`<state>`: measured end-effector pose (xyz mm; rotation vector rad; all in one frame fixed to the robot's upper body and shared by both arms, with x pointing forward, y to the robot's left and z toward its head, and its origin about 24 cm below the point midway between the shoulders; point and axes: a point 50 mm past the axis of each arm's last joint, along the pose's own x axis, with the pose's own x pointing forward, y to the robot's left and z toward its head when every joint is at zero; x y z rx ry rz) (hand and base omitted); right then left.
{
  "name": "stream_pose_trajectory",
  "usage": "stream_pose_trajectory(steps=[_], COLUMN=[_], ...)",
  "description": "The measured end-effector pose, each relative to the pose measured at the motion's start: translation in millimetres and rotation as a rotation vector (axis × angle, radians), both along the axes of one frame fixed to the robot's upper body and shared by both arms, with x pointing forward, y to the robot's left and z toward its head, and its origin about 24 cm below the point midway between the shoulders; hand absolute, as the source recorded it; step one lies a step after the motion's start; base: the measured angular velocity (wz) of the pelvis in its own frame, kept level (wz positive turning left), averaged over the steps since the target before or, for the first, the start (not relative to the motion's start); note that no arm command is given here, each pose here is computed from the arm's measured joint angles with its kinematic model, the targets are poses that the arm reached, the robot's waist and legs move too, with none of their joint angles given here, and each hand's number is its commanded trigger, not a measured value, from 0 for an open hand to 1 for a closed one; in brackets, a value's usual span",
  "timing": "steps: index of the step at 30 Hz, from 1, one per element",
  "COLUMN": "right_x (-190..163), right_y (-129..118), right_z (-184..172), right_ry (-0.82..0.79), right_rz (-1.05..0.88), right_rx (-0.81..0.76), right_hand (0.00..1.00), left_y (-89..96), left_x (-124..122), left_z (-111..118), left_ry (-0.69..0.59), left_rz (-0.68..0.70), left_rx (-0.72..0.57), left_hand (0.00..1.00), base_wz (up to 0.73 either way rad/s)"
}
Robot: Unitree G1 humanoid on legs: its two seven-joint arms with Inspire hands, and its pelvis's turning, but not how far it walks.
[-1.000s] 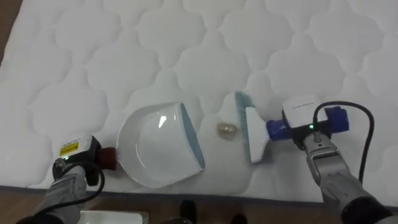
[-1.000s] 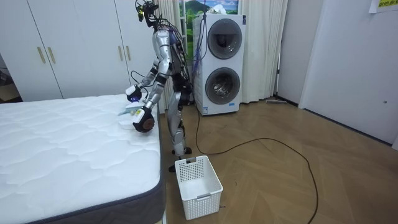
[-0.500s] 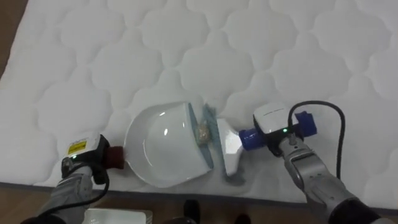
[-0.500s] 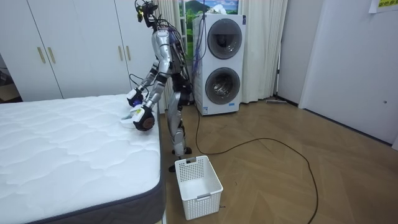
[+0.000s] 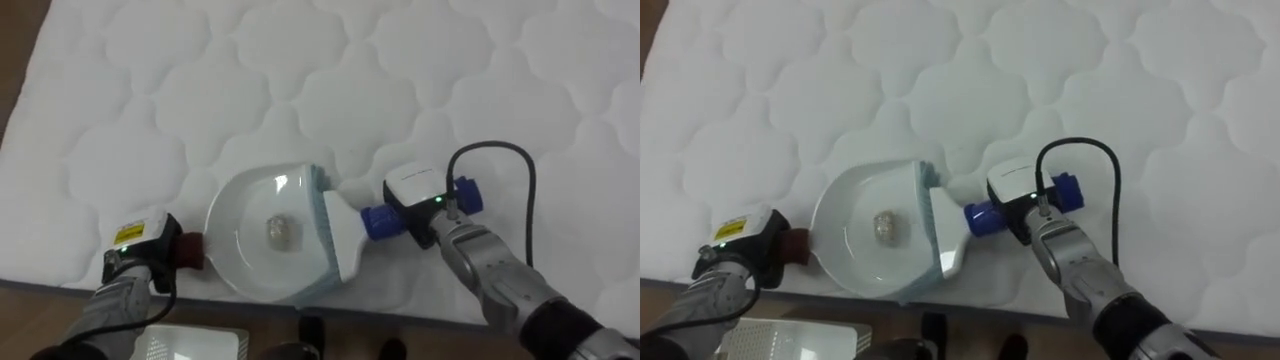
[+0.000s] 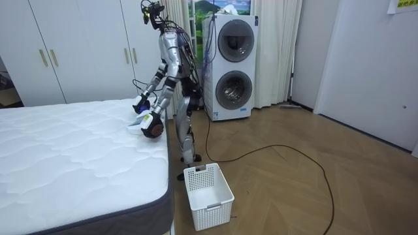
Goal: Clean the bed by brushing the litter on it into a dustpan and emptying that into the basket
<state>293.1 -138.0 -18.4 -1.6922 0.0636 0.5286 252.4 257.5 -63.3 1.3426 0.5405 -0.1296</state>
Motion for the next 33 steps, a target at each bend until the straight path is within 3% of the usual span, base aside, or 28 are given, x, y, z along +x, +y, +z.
stream_pose_trajectory(steps=[19, 32, 33], right_x=[0, -18, -20], right_y=[-1, -32, -36], right_z=[0, -17, -18], right_ry=[0.006, 0.025, 0.024], right_rz=[0.007, -0.033, -0.043], right_rx=[0.005, 0.022, 0.025], right_hand=[1.0, 1.0, 0.89], left_y=[5.5, 3.9, 4.7], left_x=[-16, -22, -24], left_z=[-11, -15, -16], left_ry=[-0.005, 0.005, 0.009], left_rz=[0.019, 0.015, 0.018], left_rx=[0.022, 0.016, 0.012], left_hand=[1.0, 1.0, 1.0], base_wz=[0.0, 0.03, 0.0])
